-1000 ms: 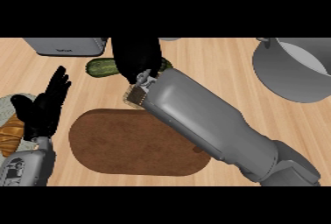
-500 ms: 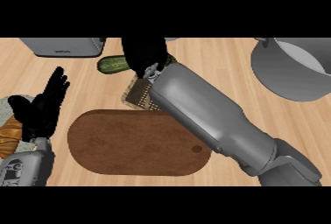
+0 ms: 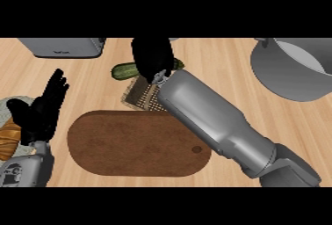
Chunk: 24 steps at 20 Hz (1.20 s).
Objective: Pick the squash from the cutting board and place it in the basket
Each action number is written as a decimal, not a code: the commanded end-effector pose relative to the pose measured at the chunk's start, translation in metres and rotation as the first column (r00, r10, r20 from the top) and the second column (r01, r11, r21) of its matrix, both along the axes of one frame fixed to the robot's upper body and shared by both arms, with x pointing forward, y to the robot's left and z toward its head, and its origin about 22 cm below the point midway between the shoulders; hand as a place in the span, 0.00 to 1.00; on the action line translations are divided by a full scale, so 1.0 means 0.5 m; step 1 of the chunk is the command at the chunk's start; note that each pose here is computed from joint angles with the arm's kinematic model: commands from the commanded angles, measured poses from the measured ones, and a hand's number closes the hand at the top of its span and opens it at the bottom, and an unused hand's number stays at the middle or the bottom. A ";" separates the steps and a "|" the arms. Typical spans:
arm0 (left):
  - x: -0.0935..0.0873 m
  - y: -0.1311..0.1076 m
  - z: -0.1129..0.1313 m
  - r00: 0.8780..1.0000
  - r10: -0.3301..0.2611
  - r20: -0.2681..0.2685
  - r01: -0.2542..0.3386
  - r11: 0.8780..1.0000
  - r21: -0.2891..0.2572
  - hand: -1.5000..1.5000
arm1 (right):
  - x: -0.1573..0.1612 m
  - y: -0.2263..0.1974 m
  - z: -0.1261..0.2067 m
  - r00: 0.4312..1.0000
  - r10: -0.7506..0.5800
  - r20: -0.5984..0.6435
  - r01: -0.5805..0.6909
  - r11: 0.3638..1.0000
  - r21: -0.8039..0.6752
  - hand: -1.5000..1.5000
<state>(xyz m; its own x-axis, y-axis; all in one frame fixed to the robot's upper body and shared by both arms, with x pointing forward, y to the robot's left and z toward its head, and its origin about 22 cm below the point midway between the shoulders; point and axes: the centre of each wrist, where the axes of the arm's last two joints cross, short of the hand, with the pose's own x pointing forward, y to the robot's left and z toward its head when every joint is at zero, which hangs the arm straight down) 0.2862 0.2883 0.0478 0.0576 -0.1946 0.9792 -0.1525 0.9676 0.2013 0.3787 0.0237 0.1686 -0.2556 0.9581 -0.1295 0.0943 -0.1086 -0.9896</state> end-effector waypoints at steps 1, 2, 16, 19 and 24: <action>0.023 0.006 -0.016 1.000 0.013 0.017 -0.013 1.000 0.008 0.50 | 0.022 -0.018 -0.023 1.000 -0.011 -0.012 0.010 1.000 -0.024 1.00; 0.011 0.012 0.003 1.000 0.003 -0.003 -0.003 1.000 -0.009 0.50 | 0.018 -0.007 -0.009 0.999 -0.020 -0.036 0.019 0.999 -0.030 1.00; 0.016 0.005 0.020 1.000 0.010 0.002 -0.010 1.000 0.001 0.50 | 0.029 -0.042 -0.033 0.977 -0.078 -0.201 0.076 0.997 -0.021 1.00; -0.004 0.012 -0.006 1.000 0.008 -0.001 -0.008 1.000 0.006 0.50 | 0.016 -0.033 -0.051 0.966 -0.151 -0.210 0.143 0.988 -0.056 1.00; 0.011 -0.040 0.011 1.000 -0.007 -0.003 0.007 1.000 -0.003 0.50 | 0.005 -0.034 -0.065 0.955 -0.214 -0.206 0.214 0.977 -0.023 0.00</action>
<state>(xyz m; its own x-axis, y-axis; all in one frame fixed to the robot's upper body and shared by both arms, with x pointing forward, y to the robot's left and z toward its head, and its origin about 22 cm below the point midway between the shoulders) 0.2880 0.2849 0.0478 0.0604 -0.1946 0.9790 -0.1519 0.9676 0.2017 0.3839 0.0101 0.1480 -0.1116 0.9883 -0.1039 -0.1227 -0.1174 -0.9855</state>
